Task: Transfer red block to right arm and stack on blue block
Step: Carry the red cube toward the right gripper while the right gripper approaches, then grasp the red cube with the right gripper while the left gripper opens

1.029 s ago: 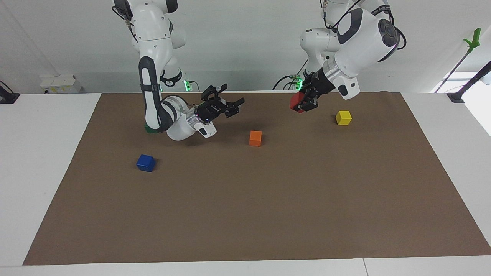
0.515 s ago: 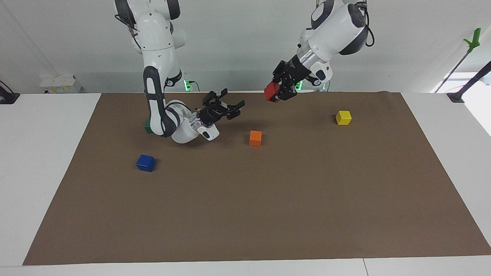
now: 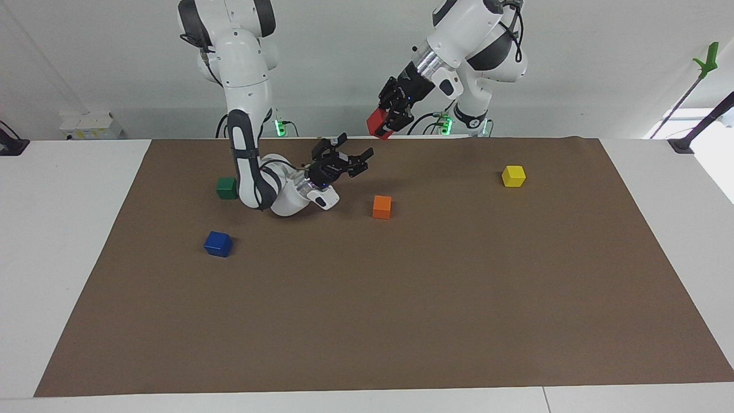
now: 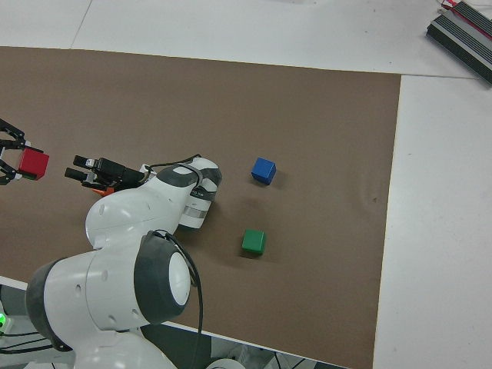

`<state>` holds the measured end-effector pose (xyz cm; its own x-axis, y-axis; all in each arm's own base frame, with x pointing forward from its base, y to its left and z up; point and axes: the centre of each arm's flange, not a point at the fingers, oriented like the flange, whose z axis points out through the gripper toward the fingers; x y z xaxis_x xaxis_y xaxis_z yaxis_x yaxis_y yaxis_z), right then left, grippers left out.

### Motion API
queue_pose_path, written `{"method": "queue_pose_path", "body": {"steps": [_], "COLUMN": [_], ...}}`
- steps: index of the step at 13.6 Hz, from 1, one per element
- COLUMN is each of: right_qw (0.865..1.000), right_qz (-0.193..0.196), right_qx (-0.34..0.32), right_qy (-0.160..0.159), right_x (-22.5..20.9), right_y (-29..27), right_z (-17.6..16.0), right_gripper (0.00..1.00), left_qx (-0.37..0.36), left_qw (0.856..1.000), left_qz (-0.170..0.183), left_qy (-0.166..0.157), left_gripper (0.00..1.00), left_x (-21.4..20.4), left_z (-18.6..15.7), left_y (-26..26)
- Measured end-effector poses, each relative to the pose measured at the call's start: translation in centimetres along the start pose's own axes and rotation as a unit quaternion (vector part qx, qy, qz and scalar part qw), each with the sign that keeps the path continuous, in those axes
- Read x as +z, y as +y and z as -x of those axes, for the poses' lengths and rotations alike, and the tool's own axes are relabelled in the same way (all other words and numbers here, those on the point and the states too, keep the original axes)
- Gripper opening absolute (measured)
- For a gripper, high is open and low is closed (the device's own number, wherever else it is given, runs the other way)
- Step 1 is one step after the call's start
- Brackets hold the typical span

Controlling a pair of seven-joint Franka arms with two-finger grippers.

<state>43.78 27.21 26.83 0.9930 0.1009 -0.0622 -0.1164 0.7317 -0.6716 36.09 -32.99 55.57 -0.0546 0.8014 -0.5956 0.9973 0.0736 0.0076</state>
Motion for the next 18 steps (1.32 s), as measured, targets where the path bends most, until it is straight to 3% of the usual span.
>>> {"method": "queue_pose_path", "body": {"steps": [9,10,13,18], "right_qw": [1.000,1.000,1.000,1.000], "right_qz": [-0.021,-0.021,-0.021,-0.020], "right_qx": [0.002,0.003,0.004,0.004], "right_qy": [-0.002,-0.003,-0.003,-0.003], "right_x": [3.0,3.1,3.3,3.3], "right_y": [2.3,2.4,2.6,2.6], "right_z": [0.8,0.9,1.0,1.0], "right_gripper": [1.00,0.93,0.56,0.56], "left_qx": [0.009,0.009,0.003,0.003], "left_qw": [1.000,1.000,1.000,1.000], "left_qz": [0.008,0.008,0.008,0.008], "left_qy": [-0.003,-0.002,-0.002,-0.003], "left_gripper": [0.54,0.54,0.54,0.54], "left_x": [1.5,1.6,1.7,1.7], "left_z": [0.0,-0.1,-0.5,-0.6], "left_y": [-1.5,-1.5,-1.4,-1.4]}}
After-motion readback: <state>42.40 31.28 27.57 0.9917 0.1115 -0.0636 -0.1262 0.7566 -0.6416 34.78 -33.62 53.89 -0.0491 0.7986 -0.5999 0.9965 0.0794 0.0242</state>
